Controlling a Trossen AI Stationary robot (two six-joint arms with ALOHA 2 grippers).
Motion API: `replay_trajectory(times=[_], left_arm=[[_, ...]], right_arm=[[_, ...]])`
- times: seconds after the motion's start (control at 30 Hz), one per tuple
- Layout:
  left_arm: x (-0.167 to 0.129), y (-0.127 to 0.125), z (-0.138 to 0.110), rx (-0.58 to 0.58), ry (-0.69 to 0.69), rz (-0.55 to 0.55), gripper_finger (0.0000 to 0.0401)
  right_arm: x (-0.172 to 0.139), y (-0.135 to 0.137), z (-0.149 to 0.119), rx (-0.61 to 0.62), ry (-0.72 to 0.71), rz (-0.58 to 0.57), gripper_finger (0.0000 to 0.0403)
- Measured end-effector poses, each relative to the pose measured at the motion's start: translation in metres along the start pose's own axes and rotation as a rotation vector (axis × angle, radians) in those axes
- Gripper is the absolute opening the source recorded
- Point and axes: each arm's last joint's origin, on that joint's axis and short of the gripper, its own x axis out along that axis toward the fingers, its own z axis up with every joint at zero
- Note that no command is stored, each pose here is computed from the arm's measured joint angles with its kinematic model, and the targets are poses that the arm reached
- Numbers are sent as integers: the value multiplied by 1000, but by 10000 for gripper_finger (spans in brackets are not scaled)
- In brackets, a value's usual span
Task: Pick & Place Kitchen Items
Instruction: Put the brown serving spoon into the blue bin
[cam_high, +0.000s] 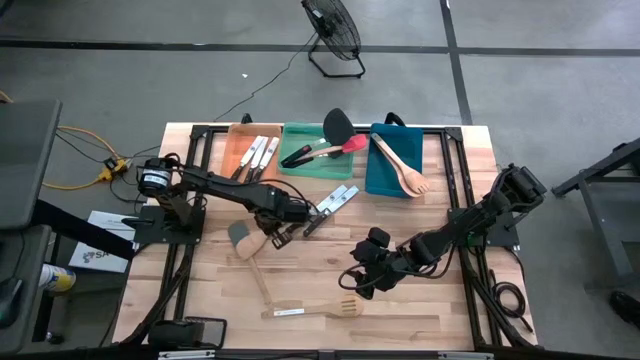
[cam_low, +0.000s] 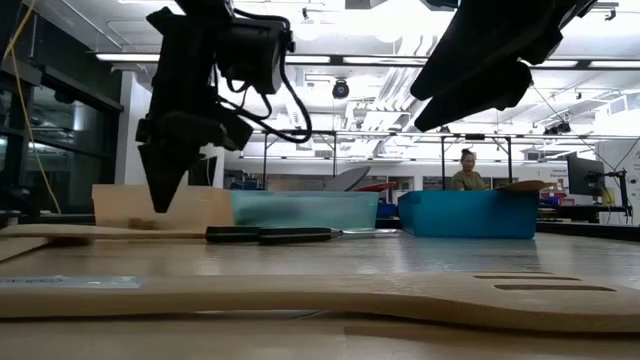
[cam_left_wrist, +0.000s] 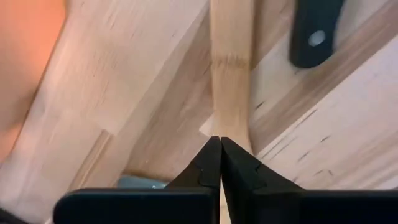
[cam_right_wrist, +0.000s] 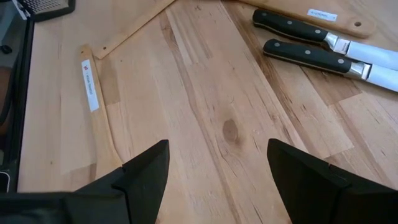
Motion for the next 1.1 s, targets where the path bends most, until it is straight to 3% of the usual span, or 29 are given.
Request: replay_trajectory(times=[0.33, 0.5, 0.67, 0.9, 1.1], left_arm=[[0, 0, 1, 2, -12, -2, 7], [2, -4, 4, 104, -42, -21, 24], [1, -8, 5, 188, -76, -33, 92], [7, -8, 2, 158, -81, -24, 217], [29, 3, -5, 120, -33, -9, 234]], right_arm=[[0, 0, 0, 0, 0, 0, 262], [0, 0, 0, 0, 0, 0, 262], [0, 0, 0, 0, 1, 0, 262], [0, 0, 0, 5, 1, 0, 262], [-1, 2, -4, 3, 12, -1, 262]])
